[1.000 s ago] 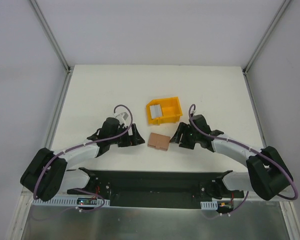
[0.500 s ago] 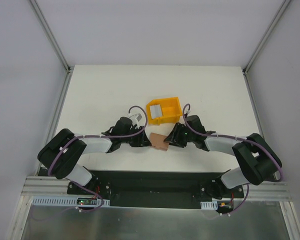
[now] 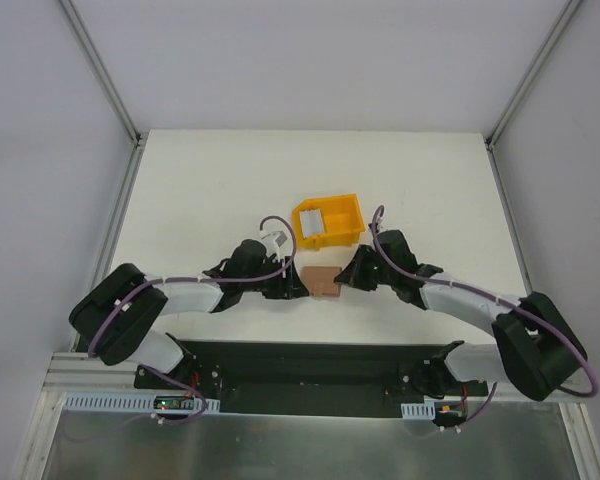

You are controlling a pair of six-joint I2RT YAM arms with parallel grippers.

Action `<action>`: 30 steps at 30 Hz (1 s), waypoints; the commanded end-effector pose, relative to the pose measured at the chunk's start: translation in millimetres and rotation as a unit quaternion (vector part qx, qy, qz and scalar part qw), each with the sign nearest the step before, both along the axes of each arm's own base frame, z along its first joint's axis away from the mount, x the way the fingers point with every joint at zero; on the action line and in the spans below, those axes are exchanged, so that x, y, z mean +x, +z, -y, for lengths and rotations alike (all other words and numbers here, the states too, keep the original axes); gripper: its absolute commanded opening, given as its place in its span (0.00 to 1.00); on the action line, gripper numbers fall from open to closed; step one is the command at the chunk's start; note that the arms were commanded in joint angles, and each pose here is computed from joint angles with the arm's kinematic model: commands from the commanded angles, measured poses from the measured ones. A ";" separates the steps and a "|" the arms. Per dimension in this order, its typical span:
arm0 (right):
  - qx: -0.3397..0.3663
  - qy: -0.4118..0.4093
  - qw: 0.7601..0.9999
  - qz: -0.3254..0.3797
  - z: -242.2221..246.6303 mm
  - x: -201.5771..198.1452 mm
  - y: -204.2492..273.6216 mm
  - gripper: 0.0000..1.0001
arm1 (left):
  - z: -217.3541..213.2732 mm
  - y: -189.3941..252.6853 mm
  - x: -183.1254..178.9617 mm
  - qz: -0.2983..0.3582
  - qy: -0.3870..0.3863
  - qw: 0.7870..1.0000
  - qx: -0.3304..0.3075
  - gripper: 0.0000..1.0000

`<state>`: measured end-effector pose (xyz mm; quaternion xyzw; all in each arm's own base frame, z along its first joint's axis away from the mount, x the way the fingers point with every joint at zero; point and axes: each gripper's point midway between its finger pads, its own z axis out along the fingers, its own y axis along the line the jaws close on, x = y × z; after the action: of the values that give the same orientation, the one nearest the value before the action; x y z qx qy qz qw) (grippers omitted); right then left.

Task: Put the credit cards into the card holder
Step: Turn over the card holder at the center of the board.

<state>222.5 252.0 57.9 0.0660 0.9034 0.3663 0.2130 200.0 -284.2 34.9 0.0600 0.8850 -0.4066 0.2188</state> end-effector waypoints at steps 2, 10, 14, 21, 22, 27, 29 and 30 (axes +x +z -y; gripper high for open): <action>-0.120 -0.005 0.989 0.082 40.5 -2.2 35.1 0.01 | -22.5 24.6 1.9 0.049 0.043 0.998 0.019 0.76; -0.307 -0.033 0.938 0.157 119.1 -22.6 81.7 0.00 | -95.7 48.3 11.2 0.127 0.177 0.972 0.090 0.99; -0.389 -0.013 0.906 0.166 123.7 -26.7 83.7 0.01 | -122.1 53.2 10.7 0.130 0.229 0.959 0.102 0.99; -0.513 0.044 0.831 0.212 77.0 -28.1 98.9 0.01 | -147.9 44.8 7.4 0.083 0.284 0.947 0.122 0.99; -0.532 0.060 0.816 0.219 67.4 -30.5 97.5 0.01 | -151.2 43.7 7.2 0.074 0.291 0.945 0.126 0.99; -0.556 0.113 0.787 0.243 11.8 -44.8 85.8 0.01 | -172.1 38.3 5.8 0.030 0.334 0.932 0.139 0.99; -0.554 0.134 0.780 0.258 -8.6 -54.6 81.7 0.01 | -178.4 36.4 4.8 0.023 0.353 0.926 0.130 0.99; -0.553 0.143 0.778 0.261 -16.5 -58.7 78.3 0.01 | -182.1 35.9 4.1 0.022 0.360 0.924 0.128 0.99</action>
<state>170.1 253.8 125.7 -0.2714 0.8796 -0.1446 0.3630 206.0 -115.5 65.8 -0.1798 0.8954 -0.1872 0.3617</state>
